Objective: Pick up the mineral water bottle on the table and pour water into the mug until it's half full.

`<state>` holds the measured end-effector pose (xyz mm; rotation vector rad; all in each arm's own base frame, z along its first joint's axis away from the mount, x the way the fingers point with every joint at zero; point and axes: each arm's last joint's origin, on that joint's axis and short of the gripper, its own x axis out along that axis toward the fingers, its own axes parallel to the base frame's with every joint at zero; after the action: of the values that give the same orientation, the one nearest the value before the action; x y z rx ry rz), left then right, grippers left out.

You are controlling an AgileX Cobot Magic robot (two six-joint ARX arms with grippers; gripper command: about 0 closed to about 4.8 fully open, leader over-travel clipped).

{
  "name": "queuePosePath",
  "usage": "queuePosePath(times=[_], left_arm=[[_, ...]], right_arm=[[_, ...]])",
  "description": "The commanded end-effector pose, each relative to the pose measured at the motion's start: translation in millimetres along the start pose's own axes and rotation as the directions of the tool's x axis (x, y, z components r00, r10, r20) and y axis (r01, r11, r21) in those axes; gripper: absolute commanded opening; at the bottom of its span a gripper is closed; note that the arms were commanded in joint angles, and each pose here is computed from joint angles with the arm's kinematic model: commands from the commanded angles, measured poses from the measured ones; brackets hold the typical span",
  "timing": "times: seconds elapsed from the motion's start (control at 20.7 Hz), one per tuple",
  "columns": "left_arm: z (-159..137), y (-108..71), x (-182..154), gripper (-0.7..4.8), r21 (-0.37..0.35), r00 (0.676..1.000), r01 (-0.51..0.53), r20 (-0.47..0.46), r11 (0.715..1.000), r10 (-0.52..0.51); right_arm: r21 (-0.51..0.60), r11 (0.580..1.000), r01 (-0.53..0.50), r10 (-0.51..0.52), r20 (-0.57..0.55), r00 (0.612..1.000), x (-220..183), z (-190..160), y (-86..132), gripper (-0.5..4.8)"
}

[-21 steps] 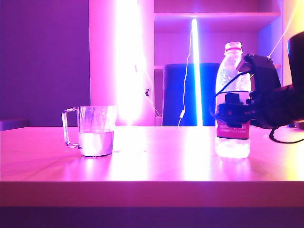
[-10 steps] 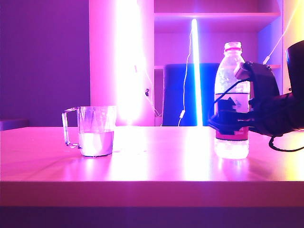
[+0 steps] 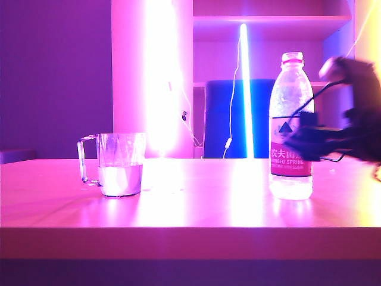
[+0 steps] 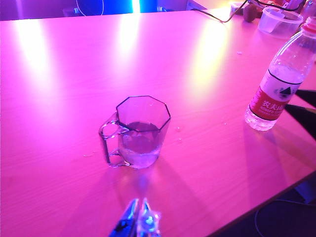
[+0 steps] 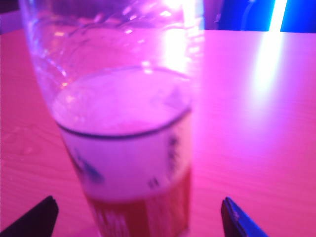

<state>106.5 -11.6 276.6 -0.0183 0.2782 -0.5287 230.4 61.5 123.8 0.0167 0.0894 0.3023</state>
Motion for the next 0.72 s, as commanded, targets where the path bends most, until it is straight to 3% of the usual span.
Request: queuePosePath(times=[0.05,0.1,0.14,0.19,0.34,0.48,0.72], left_arm=[[1.2,0.0,0.0,-0.05,0.010,1.000,0.003,0.011,1.000,-0.003],[1.2,0.0,0.0,-0.05,0.010,1.000,0.003,0.011,1.000,-0.003],[1.2,0.0,0.1,-0.05,0.010,1.000,0.003,0.011,1.000,-0.003],[1.2,0.0,0.1,-0.05,0.010,1.000,0.003,0.011,1.000,-0.003],[1.4,-0.3,-0.1,-0.05,0.010,1.000,0.007,0.013,1.000,-0.007],[1.6,0.4,-0.1,-0.05,0.012,1.000,-0.011,0.014,1.000,0.011],[1.5,0.6,-7.6,-0.05,0.036,0.985,-0.170,0.033,0.985,0.169]], right_arm=[[-0.004,1.000,-0.003,0.003,0.095,0.996,-33.3,10.1,6.2,4.14],[-0.006,1.000,-0.014,0.014,0.121,0.993,-42.9,13.4,8.4,2.85],[-0.010,0.999,-0.038,0.039,0.171,0.985,-57.4,19.1,11.8,0.83],[-0.013,0.998,-0.054,0.055,0.222,0.974,-69.5,24.3,14.8,-0.06],[-0.014,0.994,-0.107,0.106,0.297,0.949,-86.3,40.8,22.8,-0.02],[-0.016,0.989,-0.145,0.143,0.299,0.943,-100.2,51.1,28.6,-0.02],[-0.020,0.983,-0.181,0.177,0.330,0.927,-136.8,58.1,28.7,-0.02]])
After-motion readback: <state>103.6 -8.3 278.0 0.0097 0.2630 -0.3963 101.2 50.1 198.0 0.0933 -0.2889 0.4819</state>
